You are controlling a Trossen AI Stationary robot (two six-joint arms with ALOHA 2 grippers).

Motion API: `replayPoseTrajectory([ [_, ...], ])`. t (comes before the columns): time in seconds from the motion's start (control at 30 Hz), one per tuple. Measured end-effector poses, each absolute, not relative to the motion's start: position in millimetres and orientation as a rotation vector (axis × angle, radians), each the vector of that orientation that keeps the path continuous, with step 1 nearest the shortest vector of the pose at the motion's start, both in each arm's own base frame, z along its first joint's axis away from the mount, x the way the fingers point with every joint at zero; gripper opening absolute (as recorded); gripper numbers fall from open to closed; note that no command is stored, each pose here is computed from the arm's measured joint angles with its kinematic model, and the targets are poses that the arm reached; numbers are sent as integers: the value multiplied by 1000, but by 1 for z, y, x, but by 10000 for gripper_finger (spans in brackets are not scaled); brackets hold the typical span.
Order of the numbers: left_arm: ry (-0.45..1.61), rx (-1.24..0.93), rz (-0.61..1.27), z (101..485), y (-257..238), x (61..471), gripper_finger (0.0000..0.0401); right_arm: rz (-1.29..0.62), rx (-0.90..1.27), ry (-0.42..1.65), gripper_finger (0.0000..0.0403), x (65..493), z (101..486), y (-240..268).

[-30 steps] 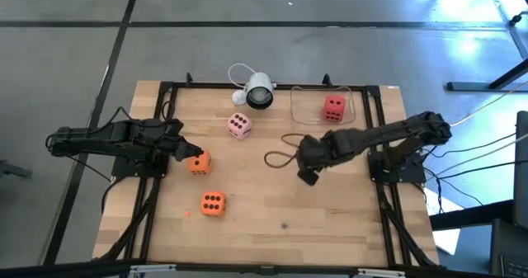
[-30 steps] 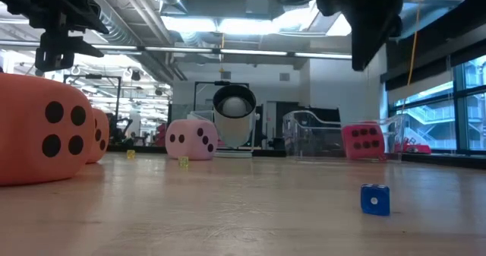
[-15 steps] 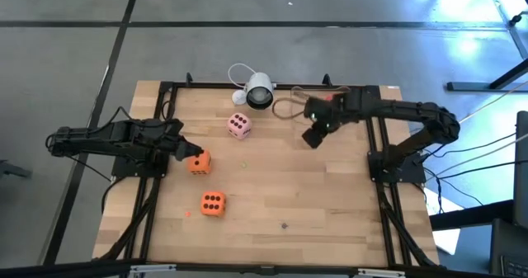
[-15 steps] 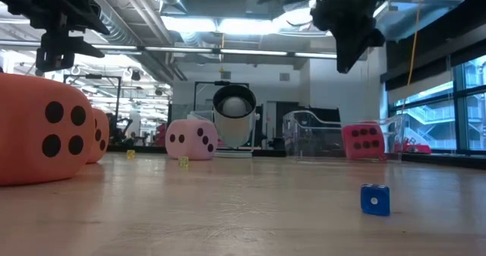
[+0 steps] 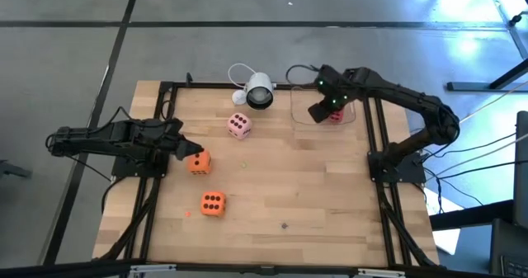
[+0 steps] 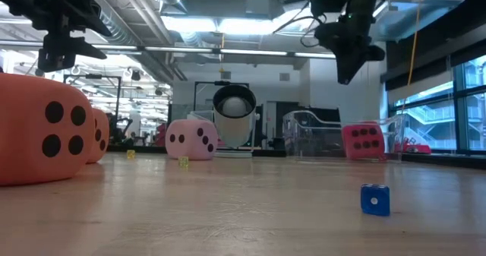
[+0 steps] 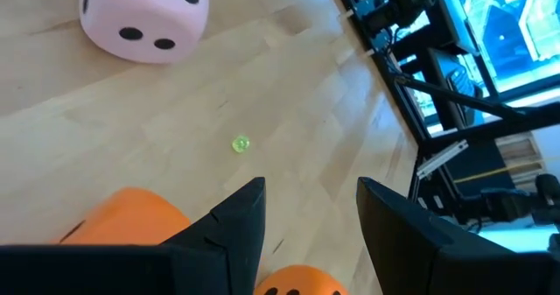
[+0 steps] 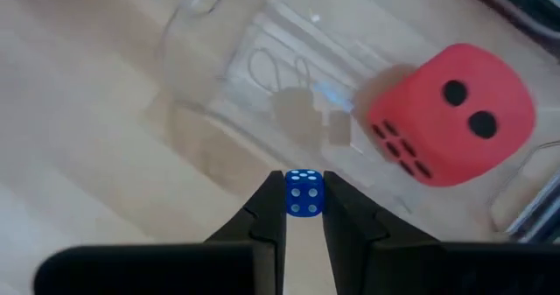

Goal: Pick & Place Dice
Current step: Put the top small blue dice into the transparent container

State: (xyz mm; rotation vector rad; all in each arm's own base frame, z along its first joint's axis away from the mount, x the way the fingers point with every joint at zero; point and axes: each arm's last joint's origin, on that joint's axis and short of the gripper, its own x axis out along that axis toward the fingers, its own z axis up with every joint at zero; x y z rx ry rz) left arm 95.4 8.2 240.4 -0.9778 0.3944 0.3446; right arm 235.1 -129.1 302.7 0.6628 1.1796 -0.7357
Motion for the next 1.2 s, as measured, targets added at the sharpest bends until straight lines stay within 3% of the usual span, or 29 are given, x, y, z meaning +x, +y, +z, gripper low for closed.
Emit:
replayPoseTrajectory([
  [0.53, 380, -960, 371, 240, 9, 95, 175, -780, 701, 1115, 51, 231, 301, -153],
  [1.2, 373, -956, 385, 240, 10, 95, 175, -787, 707, 1393, 51, 275, 213, -182],
])
